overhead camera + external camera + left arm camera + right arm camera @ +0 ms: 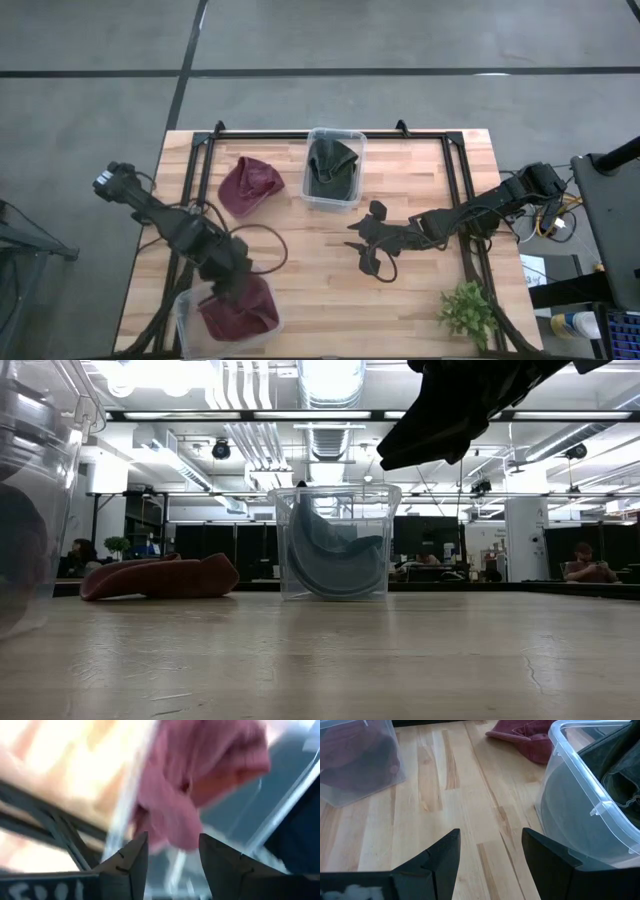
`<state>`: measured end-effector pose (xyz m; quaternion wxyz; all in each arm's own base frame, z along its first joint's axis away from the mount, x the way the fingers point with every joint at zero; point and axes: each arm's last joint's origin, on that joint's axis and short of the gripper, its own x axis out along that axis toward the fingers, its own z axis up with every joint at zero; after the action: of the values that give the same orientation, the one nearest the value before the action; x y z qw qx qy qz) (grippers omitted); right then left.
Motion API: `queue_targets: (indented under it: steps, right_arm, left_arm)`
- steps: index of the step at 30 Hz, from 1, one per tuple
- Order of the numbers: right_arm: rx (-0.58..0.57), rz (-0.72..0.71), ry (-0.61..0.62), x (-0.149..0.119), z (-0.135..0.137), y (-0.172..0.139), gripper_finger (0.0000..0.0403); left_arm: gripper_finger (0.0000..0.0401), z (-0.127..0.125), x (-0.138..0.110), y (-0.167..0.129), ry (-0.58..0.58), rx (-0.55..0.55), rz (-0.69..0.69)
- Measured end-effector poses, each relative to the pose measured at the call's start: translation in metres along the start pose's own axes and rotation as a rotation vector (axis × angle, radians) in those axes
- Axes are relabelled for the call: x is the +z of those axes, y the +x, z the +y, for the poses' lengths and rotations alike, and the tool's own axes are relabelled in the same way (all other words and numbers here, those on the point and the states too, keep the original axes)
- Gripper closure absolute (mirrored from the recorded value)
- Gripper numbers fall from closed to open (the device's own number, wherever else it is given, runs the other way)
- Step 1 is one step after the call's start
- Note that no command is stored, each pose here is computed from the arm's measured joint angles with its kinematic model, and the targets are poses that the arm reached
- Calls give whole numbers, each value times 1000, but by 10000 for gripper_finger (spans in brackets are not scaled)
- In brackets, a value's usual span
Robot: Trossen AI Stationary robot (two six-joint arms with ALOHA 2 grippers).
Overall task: Pick and place caps into container
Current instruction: Put the red cap into the bottom transparent container
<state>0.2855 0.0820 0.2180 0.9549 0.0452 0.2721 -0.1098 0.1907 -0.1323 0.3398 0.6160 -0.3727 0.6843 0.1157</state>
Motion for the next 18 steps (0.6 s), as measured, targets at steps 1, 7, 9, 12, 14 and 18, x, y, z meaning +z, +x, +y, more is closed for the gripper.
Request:
queue_targets:
  steps: [1,7,9,12,14,18]
  right_arm:
    - [0,1,0,0,0,0,195]
    - [2,2,0,-1,0,0,195]
    - [3,3,0,-1,0,0,195]
    - [5,2,0,-2,0,0,195]
    - [4,4,-1,-4,-1,1,195]
    - [3,9,-3,-7,-1,1,195]
  left_arm:
    - [236,2,2,-4,6,5,-49]
    - [236,17,11,-22,60,9,-207]
    - [236,25,14,-29,74,49,-298]
    - [236,36,19,-37,56,134,-448]
    - [236,41,23,-40,63,177,-514]
    - [236,46,32,-46,153,232,-564]
